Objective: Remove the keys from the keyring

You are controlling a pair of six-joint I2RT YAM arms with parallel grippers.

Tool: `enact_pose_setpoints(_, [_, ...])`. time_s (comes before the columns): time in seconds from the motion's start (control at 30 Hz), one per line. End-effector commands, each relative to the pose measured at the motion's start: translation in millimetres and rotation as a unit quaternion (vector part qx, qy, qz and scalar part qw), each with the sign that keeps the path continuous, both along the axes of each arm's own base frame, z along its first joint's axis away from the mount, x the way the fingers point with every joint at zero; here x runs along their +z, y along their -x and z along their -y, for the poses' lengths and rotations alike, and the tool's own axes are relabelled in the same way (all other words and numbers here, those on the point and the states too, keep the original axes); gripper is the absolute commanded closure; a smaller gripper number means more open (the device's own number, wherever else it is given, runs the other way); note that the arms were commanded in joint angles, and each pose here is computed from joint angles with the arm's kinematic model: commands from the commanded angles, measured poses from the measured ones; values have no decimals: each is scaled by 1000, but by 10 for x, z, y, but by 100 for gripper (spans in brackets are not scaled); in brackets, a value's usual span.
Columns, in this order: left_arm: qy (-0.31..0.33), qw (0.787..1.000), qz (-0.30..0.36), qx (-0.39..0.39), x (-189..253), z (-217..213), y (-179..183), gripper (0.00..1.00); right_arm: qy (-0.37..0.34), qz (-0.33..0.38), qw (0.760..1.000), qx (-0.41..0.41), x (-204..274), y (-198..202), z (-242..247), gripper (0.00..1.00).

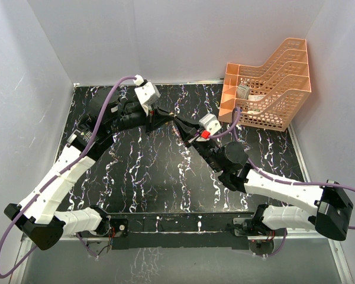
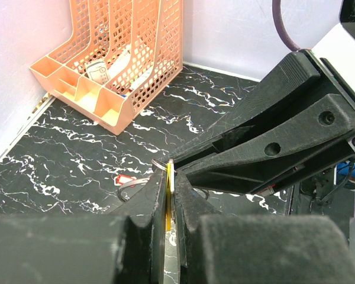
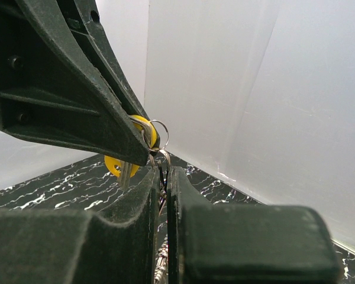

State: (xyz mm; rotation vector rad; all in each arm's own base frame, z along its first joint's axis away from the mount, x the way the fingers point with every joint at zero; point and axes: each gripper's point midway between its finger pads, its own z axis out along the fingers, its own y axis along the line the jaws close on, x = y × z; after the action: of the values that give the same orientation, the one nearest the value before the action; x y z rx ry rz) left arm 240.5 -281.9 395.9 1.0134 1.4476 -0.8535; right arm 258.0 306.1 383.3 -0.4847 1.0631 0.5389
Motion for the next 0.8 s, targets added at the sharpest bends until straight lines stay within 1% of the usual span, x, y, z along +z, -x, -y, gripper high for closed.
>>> enact_pose_setpoints(0.0, [29,999,25,-12,243,-23,131,100,-47,29,998,-7,410,69,133,100])
enact_pose_setpoints(0.37, [18,1000,24,-5,122,-57,126,100,-63,28,997,-40,464,27,262,100])
enact_pose_setpoints(0.77, [-9,1000,6,7,-177,-58,45,100,-69,40,995,-57,626,60,392,100])
